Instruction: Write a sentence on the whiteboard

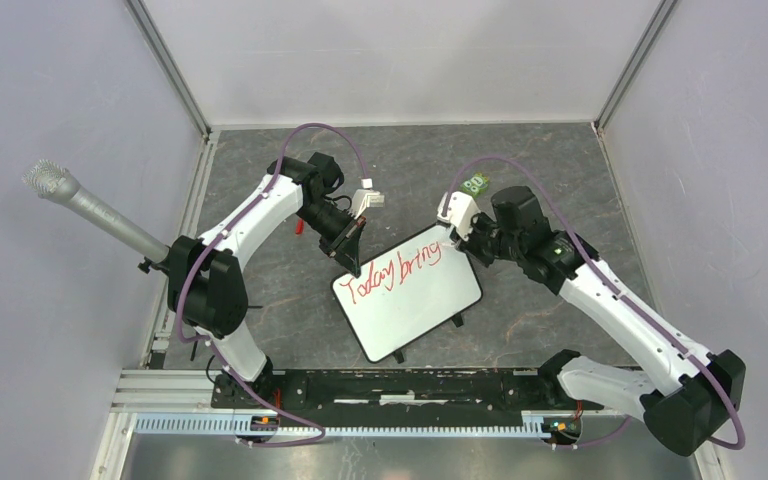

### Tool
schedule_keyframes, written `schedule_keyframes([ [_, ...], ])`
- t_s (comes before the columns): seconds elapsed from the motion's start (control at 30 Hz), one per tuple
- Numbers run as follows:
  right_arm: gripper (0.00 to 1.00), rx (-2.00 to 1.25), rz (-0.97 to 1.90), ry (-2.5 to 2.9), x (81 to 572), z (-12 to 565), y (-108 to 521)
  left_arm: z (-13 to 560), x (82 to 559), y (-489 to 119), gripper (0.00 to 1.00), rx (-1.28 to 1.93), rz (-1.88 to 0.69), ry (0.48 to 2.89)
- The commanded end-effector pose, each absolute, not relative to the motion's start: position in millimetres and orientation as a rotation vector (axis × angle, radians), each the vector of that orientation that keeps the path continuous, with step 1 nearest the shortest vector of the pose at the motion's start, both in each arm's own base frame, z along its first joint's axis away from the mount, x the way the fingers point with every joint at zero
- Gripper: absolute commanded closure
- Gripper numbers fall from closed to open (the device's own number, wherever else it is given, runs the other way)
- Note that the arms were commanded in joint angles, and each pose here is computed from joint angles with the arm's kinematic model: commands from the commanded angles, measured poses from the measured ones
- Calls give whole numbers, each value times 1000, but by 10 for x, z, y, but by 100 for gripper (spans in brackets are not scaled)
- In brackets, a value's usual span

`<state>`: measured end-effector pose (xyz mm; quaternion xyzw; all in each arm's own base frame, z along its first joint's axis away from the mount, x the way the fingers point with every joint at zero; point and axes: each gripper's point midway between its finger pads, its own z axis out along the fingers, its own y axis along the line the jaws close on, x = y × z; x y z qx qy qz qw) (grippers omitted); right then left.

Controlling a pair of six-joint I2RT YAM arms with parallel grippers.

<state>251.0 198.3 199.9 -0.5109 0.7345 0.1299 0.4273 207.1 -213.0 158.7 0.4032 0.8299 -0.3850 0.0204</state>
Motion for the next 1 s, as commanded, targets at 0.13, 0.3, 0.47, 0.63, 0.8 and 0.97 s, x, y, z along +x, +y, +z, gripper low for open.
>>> schedule_keyframes([
  [0.13, 100, -1198, 198, 1839, 2739, 2160, 1810, 1551, 2096, -2173, 98, 1313, -1206, 2510],
  [0.3, 100, -1196, 195, 1833, 2778, 2155, 1831, 1549, 2100, -2175, 98, 1314, -1208, 2508],
  [0.47, 100, -1197, 218, 1826, 2811, 2166, 1892, 1548, 2092, -2171, 98, 1316, -1204, 2510],
  [0.63, 100, -1209, 260, 1814, 2805, 2176, 1966, 1549, 2087, -2167, 98, 1315, -1203, 2510],
  [0.8, 100, -1228, 301, 1811, 2756, 2147, 2011, 1540, 2088, -2166, 98, 1314, -1203, 2516],
  [0.97, 100, -1263, 321, 1834, 2670, 2008, 1994, 1536, 2097, -2167, 98, 1312, -1203, 2517],
])
